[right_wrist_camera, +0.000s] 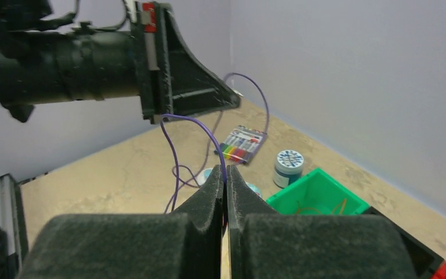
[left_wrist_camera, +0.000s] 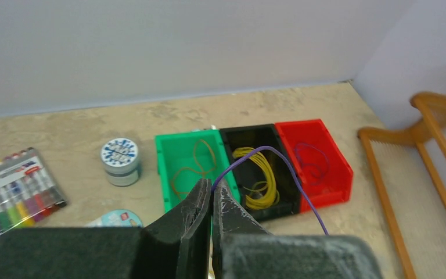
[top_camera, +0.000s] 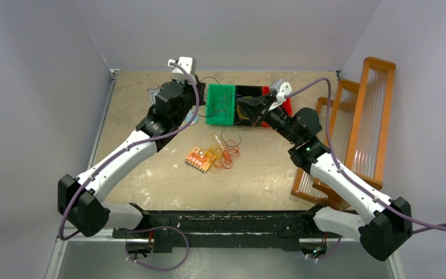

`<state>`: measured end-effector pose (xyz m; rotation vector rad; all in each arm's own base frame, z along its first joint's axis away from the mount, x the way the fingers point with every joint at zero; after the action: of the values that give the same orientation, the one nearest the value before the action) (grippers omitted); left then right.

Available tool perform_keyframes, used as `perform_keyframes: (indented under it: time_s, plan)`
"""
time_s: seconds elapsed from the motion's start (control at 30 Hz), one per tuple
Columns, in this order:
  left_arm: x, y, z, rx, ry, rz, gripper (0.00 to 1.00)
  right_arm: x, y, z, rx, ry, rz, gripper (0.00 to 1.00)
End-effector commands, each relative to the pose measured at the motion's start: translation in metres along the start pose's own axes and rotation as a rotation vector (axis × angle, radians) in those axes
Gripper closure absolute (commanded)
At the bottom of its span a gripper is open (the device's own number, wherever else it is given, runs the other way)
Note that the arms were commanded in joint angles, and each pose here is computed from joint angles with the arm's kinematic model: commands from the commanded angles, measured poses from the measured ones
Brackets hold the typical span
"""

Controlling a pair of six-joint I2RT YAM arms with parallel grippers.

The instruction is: Untangle the cables

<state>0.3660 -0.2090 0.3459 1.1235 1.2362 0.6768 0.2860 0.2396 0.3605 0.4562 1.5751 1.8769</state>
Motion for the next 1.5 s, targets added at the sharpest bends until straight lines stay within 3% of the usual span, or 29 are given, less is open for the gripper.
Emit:
perform_keyframes:
  time_s: [0.0, 0.4, 0.77, 1.13, 1.47]
  plan:
    - [-0.034, 0.009, -0.006, -0.008, -0.206, -0.063, 1.00, 0.015, 0.017, 0.000, -0.080, 0.114, -0.034, 1.00]
    - [-0.066, -0.007, -0.012, 0.112, -0.425, -0.040, 1.00, 0.000, 0.015, 0.014, -0.112, 0.025, -0.019, 1.00]
    - [-0.084, 0.008, -0.029, 0.131, -0.514, -0.014, 1.00, -0.017, 0.016, 0.013, -0.170, -0.069, -0.156, 0.94]
    - [-0.088, 0.017, -0.037, 0.127, -0.532, 0.007, 1.00, -0.015, 0.019, 0.021, -0.196, -0.037, -0.176, 0.79]
    - [-0.095, 0.017, -0.046, 0.138, -0.581, 0.019, 1.00, -0.017, 0.011, 0.031, -0.179, -0.031, -0.166, 0.72]
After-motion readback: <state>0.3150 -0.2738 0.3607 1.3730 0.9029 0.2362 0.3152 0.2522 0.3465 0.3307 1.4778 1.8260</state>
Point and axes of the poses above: each gripper's point midway between its finger pads, its own z axis out along the fingers, its own x axis along the line the jaws close on, y = z × x, the point moved 3 cm from there along -z, back along the fingers, and after that the axes turned 11 degrees about -z, right-handed, at the moved point
